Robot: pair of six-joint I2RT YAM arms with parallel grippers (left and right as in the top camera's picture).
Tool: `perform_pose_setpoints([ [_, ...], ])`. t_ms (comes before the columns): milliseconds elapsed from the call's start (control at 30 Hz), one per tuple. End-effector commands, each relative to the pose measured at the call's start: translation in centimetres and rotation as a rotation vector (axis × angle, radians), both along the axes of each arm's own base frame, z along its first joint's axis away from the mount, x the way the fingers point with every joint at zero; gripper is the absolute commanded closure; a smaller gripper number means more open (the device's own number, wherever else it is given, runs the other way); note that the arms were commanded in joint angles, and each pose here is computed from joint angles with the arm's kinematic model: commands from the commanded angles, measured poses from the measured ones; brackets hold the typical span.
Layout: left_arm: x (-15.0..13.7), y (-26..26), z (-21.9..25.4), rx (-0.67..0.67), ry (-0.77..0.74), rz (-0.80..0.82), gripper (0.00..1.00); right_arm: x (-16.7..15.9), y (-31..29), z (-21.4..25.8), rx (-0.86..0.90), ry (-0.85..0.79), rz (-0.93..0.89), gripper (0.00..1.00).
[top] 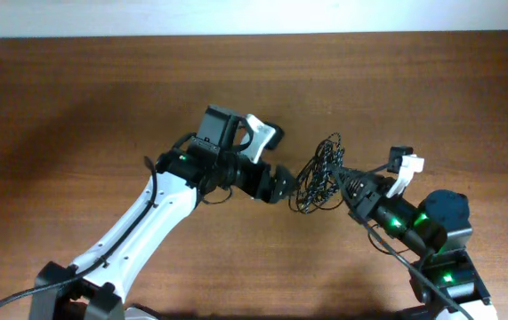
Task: Untangle cables
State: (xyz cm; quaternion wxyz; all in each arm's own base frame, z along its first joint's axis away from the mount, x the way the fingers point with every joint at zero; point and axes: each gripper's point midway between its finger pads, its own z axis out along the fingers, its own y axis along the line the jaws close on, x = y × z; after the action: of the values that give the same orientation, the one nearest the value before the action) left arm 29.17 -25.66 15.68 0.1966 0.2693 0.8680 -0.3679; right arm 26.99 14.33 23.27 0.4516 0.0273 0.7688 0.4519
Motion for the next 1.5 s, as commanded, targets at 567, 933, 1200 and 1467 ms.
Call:
perform_pose_setpoints([
  [567,5.4,8.6,-4.4,0.523,-0.102,0.703,1.0,2.7,-9.7,-10.3,-0.277,0.346,-0.396,0.96],
  [933,1.8,4.9,9.0,-0.079,-0.037,0.619,1.0,0.4,0.1,-12.2,0.023,0.439,0.253,0.36],
  [1200,0.7,3.6,8.6,-0.192,0.22,0.746,0.98,-0.3,8.0,-6.3,0.082,0.201,0.457,0.31],
  [1467,-3.3,4.3,3.3,0.211,0.05,0.556,1.0,5.1,6.2,-4.6,-0.014,-0.013,0.15,0.96],
])
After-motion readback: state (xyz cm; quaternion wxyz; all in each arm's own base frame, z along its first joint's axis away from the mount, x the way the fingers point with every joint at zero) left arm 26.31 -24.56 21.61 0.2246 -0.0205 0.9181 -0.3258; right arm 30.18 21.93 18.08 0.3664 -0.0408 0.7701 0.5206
